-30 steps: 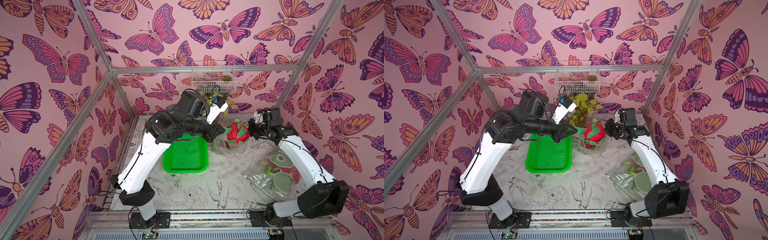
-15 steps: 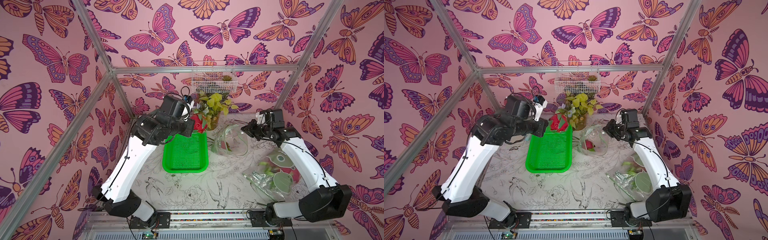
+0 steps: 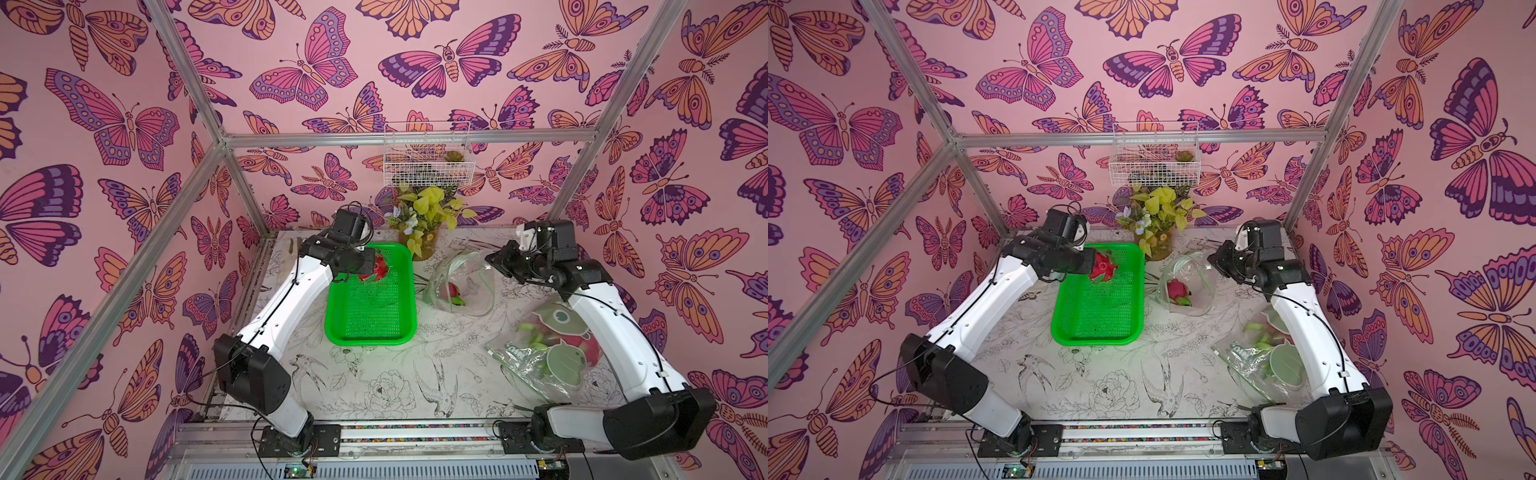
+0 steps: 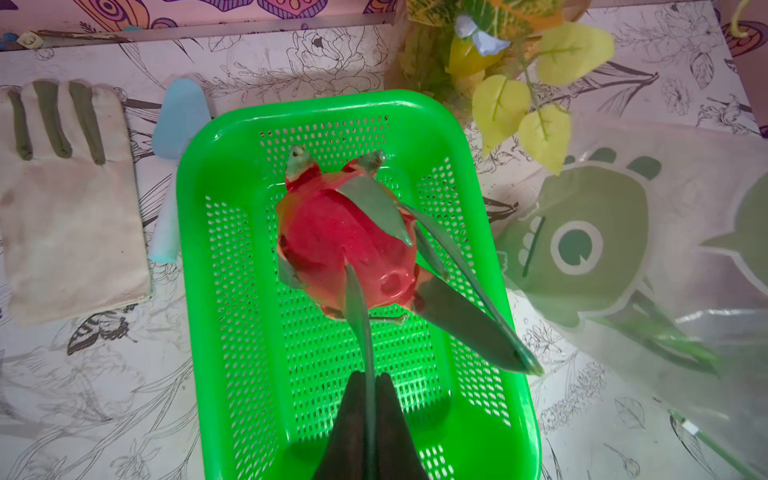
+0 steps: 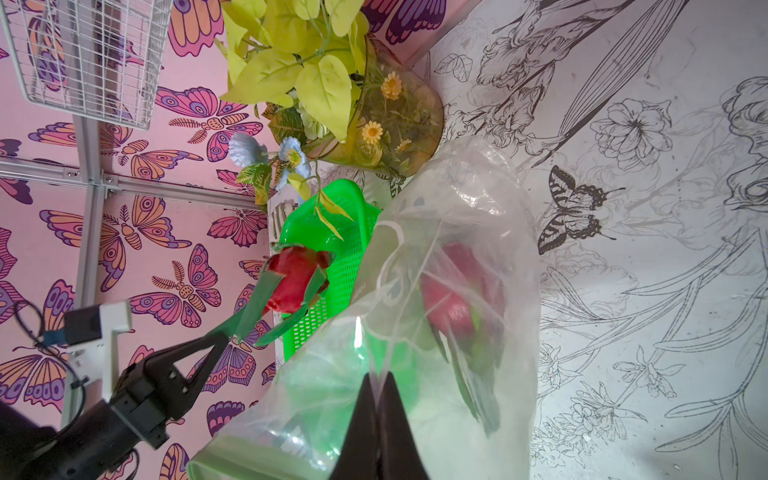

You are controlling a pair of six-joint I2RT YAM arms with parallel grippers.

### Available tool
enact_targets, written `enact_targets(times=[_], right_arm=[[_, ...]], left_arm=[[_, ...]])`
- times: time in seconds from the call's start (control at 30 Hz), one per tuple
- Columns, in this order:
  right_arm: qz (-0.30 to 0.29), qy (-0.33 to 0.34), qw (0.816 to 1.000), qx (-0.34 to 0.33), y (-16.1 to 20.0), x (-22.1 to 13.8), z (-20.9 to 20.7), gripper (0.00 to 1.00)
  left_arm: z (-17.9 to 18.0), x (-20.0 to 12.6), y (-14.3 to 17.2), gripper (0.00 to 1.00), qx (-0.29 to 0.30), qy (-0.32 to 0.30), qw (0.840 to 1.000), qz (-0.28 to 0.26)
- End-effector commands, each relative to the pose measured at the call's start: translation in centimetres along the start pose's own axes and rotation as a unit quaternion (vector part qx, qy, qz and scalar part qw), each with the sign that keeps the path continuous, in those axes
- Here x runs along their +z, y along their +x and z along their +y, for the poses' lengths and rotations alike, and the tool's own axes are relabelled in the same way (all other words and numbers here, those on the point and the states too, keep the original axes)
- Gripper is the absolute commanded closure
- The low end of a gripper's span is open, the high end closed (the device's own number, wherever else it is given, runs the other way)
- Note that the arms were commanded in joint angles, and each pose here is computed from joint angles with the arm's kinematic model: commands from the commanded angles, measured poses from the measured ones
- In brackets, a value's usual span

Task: Open the zip-top bag and take out the dragon fruit
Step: Place the dragon fruit in the basket.

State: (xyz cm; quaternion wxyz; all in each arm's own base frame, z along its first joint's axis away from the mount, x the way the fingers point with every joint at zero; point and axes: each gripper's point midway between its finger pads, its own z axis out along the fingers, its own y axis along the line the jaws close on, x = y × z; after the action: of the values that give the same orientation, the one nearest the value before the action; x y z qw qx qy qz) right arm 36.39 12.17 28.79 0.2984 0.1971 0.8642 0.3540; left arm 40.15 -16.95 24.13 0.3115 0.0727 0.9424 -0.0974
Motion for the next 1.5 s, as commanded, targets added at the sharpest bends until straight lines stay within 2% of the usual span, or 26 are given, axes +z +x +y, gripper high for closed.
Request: enact_targets(times=[0.0, 0.17, 0.4, 0.57, 0.73, 0.9, 1.03, 1.1, 1.2, 1.3, 1.47], right_arm=[[0.005, 0.0, 1.0, -0.004, 0.5, -0.7, -0.1, 1.0], [0.009, 0.0, 1.0, -0.008, 0.8, -0.7, -0.2, 1.0], [0.014, -0.013, 1.0, 0.0, 0.8, 0.1, -0.1, 1.0], [0.02, -0.016, 1.0, -0.003, 1.2, 0.5, 0.3, 1.0], [0.019, -0.016, 1.0, -0.005, 1.3, 0.6, 0.2, 1.0], [0.017, -0.014, 1.0, -0.005, 1.4, 0.7, 0.0, 1.0], [0.015, -0.013, 1.0, -0.005, 1.4, 0.7, -0.1, 1.0], [0.015, -0.014, 1.0, -0.006, 1.3, 0.7, 0.0, 1.0], [0.014, -0.018, 1.0, -0.007, 1.2, 0.6, 0.4, 1.0], [0.014, -0.022, 1.0, -0.009, 1.2, 0.5, 0.8, 1.0], [0.012, -0.024, 1.0, -0.007, 1.2, 0.5, 0.9, 1.0]], left_arm=[[0.3, 1.6, -2.5, 1.0, -0.017, 0.0, 0.999, -0.052], [1.4, 4.0, -0.2, 1.0, -0.035, -0.017, 0.999, -0.023], [0.9, 6.2, 0.2, 1.0, -0.071, -0.008, 0.997, -0.003], [-0.3, 8.0, 0.7, 0.99, -0.089, 0.022, 0.996, 0.021], [-1.3, 8.7, 0.7, 0.79, -0.096, 0.051, 0.994, 0.023], [-2.3, 8.1, 0.4, 0.66, -0.103, 0.08, 0.991, 0.021], [-2.8, 5.8, -0.4, 0.47, -0.101, 0.09, 0.991, -0.001], [-3.1, 4.0, -1.0, 0.42, -0.094, 0.095, 0.991, -0.017], [-4.8, 0.4, -2.4, 0.41, -0.062, 0.109, 0.991, -0.047], [-8.1, -3.8, -3.6, 0.43, 0.004, 0.134, 0.987, -0.084], [-15.3, -9.5, -3.4, 0.5, 0.127, 0.184, 0.967, -0.122]])
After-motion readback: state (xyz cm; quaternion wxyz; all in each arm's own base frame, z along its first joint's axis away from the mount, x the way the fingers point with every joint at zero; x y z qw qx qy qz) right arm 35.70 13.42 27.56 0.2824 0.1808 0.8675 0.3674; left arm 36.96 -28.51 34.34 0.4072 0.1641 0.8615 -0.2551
